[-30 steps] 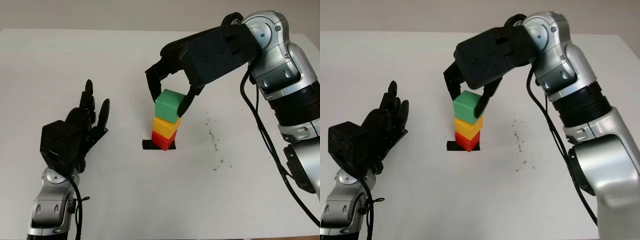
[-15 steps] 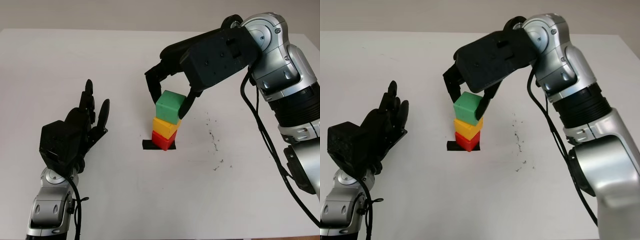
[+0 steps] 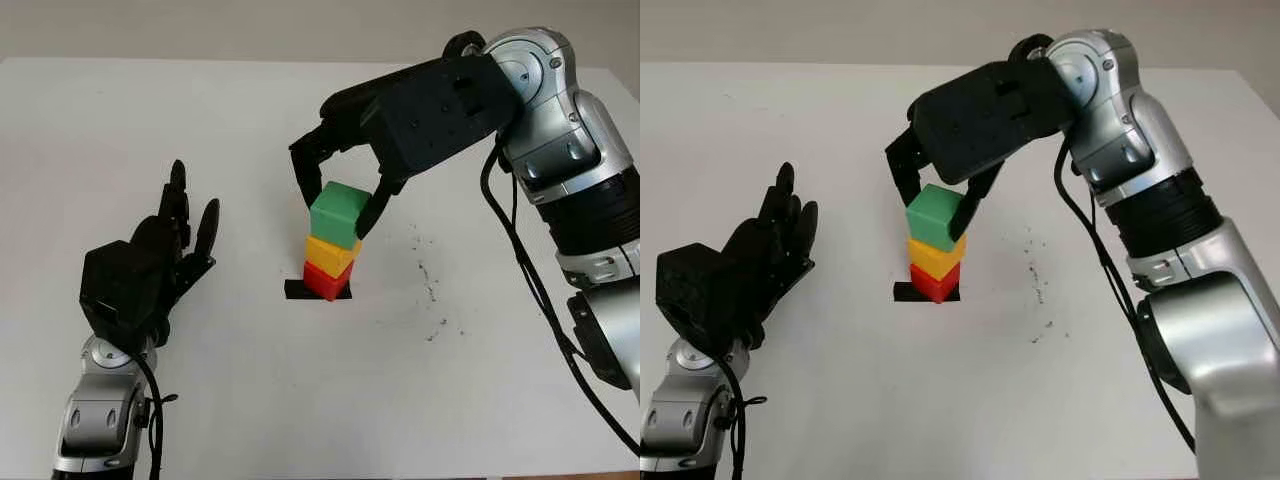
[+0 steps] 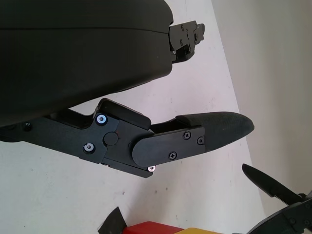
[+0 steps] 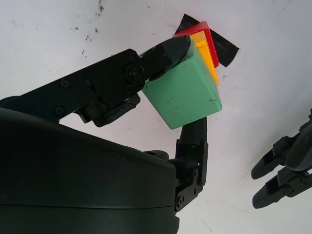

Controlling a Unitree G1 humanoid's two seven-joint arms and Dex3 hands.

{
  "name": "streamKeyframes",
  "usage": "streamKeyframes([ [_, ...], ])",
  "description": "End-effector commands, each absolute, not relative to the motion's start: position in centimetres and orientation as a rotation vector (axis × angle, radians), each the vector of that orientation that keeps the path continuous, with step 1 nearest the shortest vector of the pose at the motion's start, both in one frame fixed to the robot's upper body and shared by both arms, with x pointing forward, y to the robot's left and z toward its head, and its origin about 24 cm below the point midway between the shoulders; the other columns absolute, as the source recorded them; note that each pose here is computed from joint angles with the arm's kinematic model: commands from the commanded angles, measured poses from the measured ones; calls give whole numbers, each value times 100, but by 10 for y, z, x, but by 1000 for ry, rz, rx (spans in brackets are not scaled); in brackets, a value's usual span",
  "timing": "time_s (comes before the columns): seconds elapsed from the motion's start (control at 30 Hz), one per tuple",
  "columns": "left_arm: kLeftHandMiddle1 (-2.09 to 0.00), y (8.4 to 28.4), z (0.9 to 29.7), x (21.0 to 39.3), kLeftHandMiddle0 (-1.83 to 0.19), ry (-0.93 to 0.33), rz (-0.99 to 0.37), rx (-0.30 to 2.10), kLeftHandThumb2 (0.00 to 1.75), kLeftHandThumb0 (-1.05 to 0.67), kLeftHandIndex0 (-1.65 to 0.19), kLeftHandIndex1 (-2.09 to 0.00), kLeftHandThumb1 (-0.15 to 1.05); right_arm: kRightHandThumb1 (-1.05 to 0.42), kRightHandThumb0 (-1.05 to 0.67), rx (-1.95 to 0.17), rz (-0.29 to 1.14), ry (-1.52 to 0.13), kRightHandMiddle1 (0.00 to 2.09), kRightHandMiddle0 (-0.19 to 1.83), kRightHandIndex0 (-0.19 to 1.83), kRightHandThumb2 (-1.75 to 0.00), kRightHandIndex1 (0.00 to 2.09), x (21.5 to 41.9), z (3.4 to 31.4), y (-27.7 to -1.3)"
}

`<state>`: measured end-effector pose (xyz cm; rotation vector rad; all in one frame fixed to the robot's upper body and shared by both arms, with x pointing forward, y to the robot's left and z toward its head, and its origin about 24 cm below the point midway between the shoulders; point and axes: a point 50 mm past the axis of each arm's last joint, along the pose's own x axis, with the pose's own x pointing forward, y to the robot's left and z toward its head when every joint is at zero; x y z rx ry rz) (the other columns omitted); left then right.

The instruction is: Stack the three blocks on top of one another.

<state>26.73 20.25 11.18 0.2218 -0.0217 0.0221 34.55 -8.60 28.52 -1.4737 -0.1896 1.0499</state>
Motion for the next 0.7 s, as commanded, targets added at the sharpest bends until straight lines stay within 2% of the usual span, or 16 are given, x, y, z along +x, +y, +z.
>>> streamKeyframes([
  [0.0,-3,202,114,265,19,-32,29,235,62,-79,19,0,105,-93,-43,-1446,1047,-192,165,30,30,-6,5,345,283,-88],
  [0.13,-4,202,115,265,19,-31,28,237,62,-80,19,-1,105,-92,-43,-1433,1051,-172,161,28,29,-5,4,345,282,-90],
  [0.2,-4,202,115,265,19,-28,31,229,61,-80,19,-1,105,-89,-44,-1435,1053,-168,151,19,27,-4,3,345,283,-90],
  [0.27,-4,202,115,266,19,-29,30,228,60,-80,19,-1,105,-87,-47,-1440,1061,-154,128,9,18,-5,2,344,283,-90],
  [0.37,-3,202,115,266,19,-27,26,228,61,-80,19,-1,105,-85,-50,-1449,1068,-148,102,4,8,-5,1,344,283,-91],
  [0.5,-3,203,115,266,19,-31,23,243,61,-81,19,-1,105,-85,-55,-1477,1079,-135,79,1,3,-5,3,342,284,-92],
  [0.6,-3,203,115,266,19,-32,23,240,61,-81,19,-1,105,-86,-66,-1529,1111,-107,42,-6,-6,-5,2,340,286,-92],
  [0.67,-3,203,115,266,19,-33,26,235,61,-80,19,-1,105,-86,-71,-1537,1134,-95,29,-9,-12,-5,2,340,288,-93],
])
